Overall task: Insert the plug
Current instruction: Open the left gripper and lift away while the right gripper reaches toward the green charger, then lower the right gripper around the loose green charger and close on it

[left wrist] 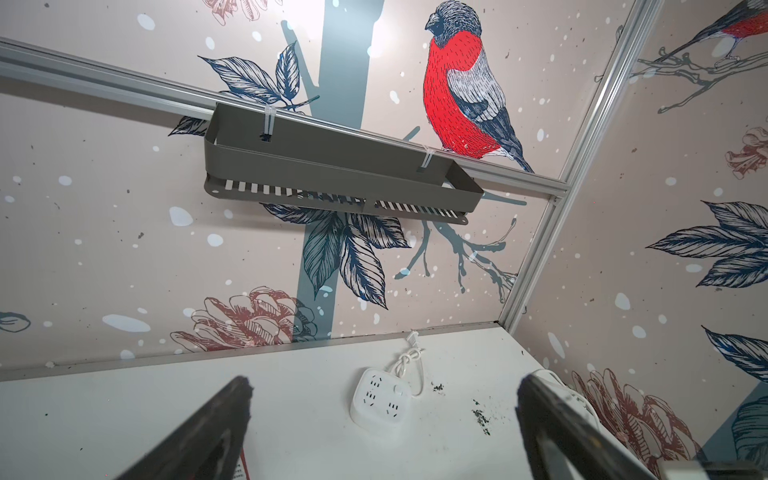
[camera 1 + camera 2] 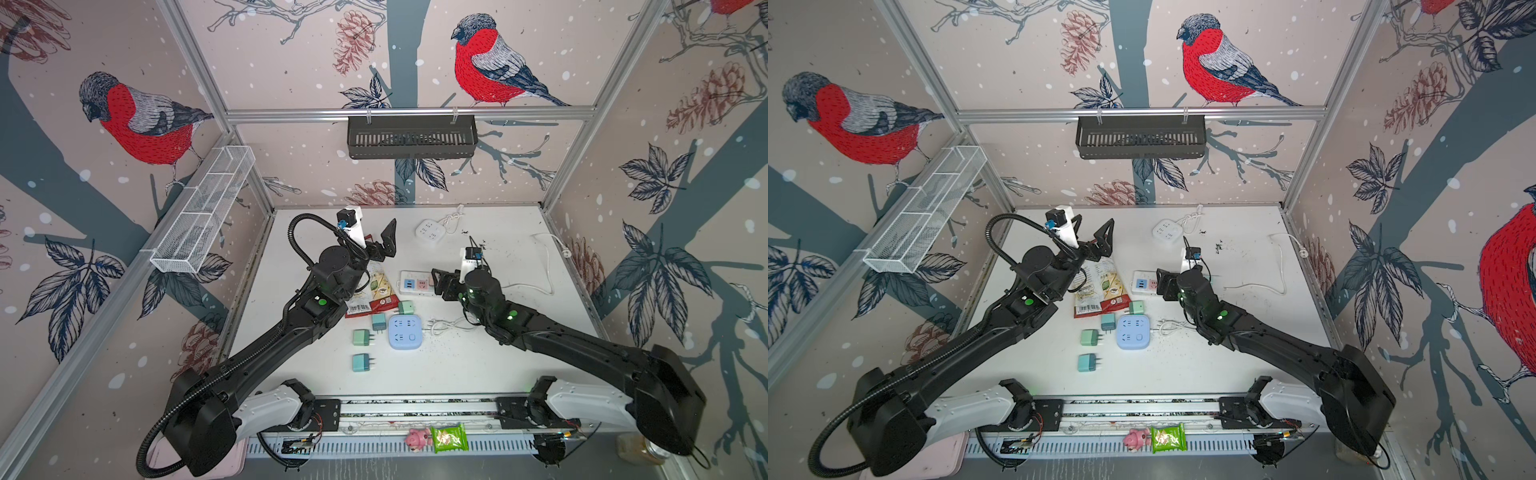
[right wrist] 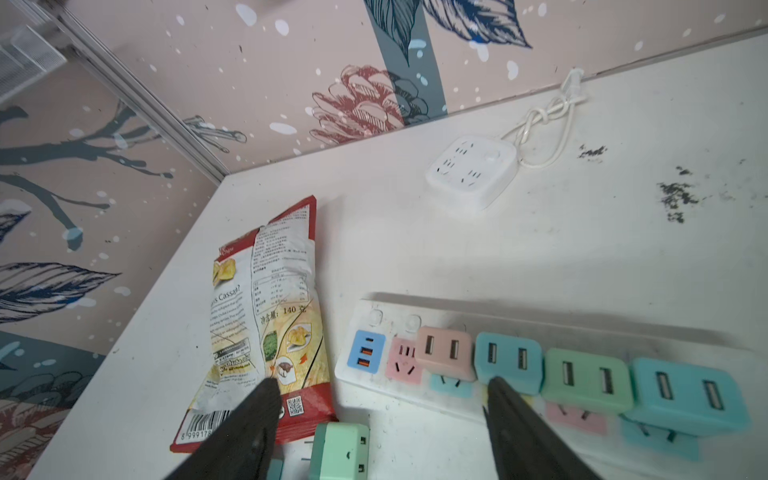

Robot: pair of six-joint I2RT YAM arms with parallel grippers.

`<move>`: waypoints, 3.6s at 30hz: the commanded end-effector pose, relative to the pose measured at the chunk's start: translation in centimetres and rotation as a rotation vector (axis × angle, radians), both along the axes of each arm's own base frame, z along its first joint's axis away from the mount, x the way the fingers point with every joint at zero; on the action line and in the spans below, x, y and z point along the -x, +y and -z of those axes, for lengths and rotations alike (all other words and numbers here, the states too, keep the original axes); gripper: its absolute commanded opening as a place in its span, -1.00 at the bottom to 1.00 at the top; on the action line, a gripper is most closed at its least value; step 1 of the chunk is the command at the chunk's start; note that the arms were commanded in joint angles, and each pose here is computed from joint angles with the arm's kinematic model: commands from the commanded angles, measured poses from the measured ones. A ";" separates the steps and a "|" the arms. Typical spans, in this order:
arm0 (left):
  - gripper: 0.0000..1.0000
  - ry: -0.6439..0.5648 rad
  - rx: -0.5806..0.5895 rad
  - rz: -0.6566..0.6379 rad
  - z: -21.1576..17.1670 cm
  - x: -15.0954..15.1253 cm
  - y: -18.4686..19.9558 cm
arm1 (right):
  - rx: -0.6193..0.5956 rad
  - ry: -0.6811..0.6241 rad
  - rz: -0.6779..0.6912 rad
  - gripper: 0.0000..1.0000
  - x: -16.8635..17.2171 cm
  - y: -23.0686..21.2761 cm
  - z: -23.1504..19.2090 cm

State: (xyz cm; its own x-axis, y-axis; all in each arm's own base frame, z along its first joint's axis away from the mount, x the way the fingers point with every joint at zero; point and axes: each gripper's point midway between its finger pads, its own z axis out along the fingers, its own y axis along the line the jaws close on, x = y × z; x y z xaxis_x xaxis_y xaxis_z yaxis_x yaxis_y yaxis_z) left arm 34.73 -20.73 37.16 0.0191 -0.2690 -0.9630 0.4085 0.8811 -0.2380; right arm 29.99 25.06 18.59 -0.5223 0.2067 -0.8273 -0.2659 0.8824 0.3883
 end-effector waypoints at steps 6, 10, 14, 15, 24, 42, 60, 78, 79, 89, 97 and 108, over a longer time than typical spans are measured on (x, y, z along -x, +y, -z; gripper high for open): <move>0.98 0.014 -0.059 0.047 1.2 -1.1 -1.5 | 0.113 0.097 0.009 0.59 1.4 4.2 4.8; 0.98 0.031 -0.057 0.012 1.8 -2.2 -1.3 | 0.169 0.157 -0.034 0.56 1.3 5.9 7.8; 0.97 0.049 -0.034 0.002 2.1 -2.6 -1.2 | 0.241 0.192 -0.058 0.57 1.1 6.5 9.8; 0.97 0.055 -0.032 -0.003 2.2 -2.6 -1.1 | 0.249 0.198 -0.068 0.57 1.1 6.8 10.1; 0.98 0.055 0.025 -0.016 2.7 -2.2 -0.4 | 0.297 0.259 -0.125 0.59 1.3 8.5 13.6; 0.98 0.030 0.016 -0.051 2.1 -1.7 0.5 | 0.369 0.297 -0.111 0.63 1.6 9.0 16.3; 0.98 0.021 -0.007 -0.042 1.9 -1.3 0.6 | 0.406 0.268 0.076 0.72 2.5 1.1 15.1; 0.98 0.027 -0.024 -0.029 2.2 -1.4 0.3 | 0.295 0.189 0.042 0.78 4.4 0.3 11.3; 0.98 0.030 -0.025 -0.029 2.2 -1.4 0.3 | 0.291 0.182 0.032 0.79 4.3 0.6 11.2; 0.98 0.023 -0.014 -0.004 2.1 -1.2 -0.1 | 0.361 0.222 0.006 0.75 2.5 1.7 12.9; 0.97 0.016 -0.015 -0.006 2.0 -1.2 0.0 | 0.416 0.279 0.008 0.64 1.5 1.5 15.6; 0.97 0.007 -0.016 -0.016 1.7 -1.2 0.2 | 0.436 0.327 0.000 0.29 1.1 1.6 17.9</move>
